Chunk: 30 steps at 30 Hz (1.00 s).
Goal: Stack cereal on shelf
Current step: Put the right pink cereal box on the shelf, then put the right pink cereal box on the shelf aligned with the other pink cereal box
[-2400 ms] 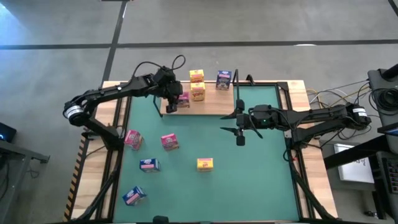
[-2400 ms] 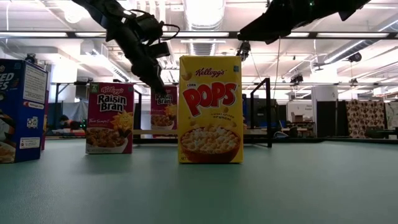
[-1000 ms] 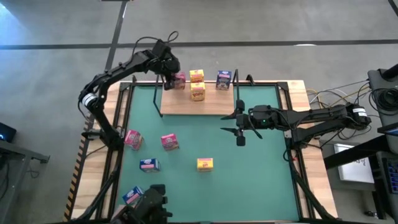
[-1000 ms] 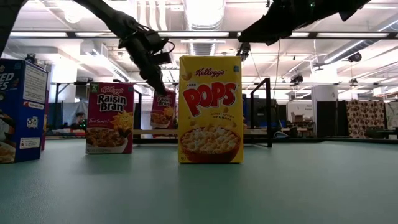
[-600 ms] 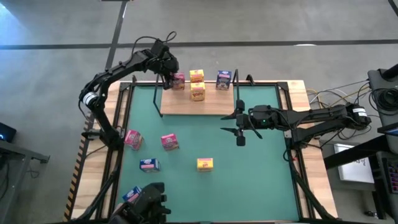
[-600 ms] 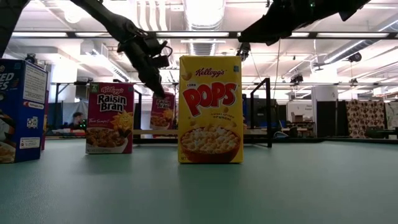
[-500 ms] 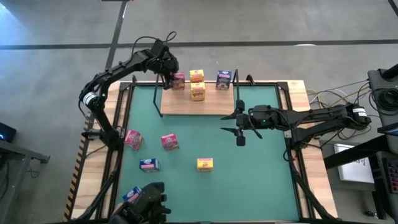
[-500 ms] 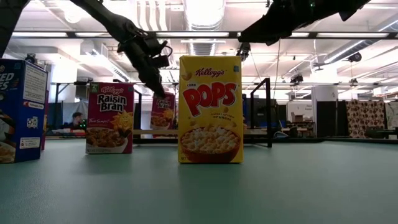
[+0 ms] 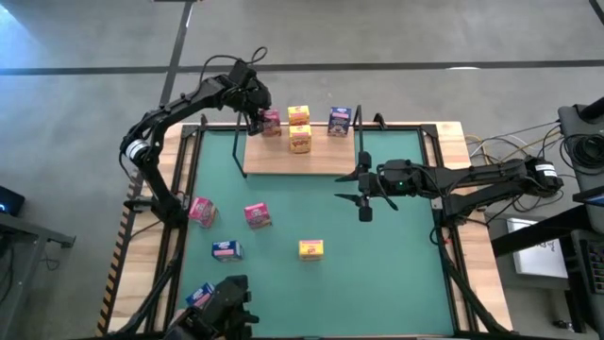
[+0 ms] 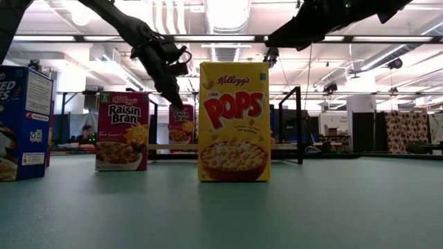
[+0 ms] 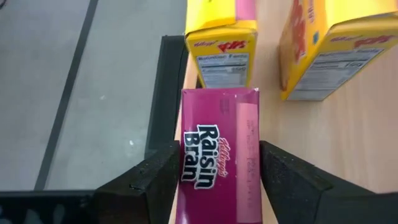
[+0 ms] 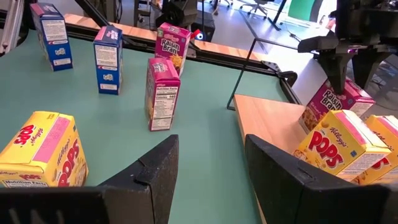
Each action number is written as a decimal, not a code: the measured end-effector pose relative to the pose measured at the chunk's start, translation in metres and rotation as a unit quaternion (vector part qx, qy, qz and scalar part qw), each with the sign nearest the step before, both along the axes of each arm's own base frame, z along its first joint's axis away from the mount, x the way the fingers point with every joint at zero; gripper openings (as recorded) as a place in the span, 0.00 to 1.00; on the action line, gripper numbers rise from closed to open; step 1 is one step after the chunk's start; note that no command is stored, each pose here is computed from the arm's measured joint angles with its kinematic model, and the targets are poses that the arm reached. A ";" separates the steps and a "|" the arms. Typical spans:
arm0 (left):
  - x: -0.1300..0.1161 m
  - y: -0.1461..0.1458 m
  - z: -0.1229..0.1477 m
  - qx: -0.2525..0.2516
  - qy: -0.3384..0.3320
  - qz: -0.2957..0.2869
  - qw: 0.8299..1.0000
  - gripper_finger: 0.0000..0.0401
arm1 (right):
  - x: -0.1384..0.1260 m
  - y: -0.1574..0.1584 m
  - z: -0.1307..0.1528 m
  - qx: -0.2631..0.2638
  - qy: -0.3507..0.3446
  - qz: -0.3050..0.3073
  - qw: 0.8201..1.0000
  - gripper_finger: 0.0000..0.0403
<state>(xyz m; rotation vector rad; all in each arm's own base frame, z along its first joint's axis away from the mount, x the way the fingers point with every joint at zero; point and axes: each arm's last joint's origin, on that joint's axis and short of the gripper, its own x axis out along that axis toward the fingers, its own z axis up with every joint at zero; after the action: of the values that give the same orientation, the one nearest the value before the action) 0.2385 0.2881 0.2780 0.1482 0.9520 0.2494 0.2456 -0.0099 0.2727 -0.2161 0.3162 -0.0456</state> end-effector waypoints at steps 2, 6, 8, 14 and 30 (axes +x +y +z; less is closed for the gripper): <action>0.000 0.000 0.000 0.005 0.006 0.006 1.000 0.51 | 0.000 0.000 0.000 0.000 0.000 0.000 1.000 0.43; -0.001 0.000 0.001 0.007 0.006 0.006 1.000 0.51 | 0.000 0.000 0.000 0.000 0.000 0.000 1.000 0.43; -0.002 -0.002 0.005 0.009 0.004 0.006 1.000 0.51 | 0.000 0.000 0.000 0.000 0.000 0.000 1.000 0.43; -0.004 -0.008 0.031 -0.013 -0.005 0.032 0.999 0.51 | 0.000 0.000 0.000 0.001 0.000 0.000 1.000 0.43; 0.032 -0.131 0.089 -0.065 -0.097 -0.025 0.993 0.51 | 0.000 0.000 0.000 0.055 -0.005 -0.017 0.998 0.43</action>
<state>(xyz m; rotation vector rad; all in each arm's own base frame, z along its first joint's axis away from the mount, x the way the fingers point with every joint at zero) 0.2705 0.1574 0.3672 0.0268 0.7670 0.1519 0.2456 -0.0099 0.2728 -0.1020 0.3110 -0.0638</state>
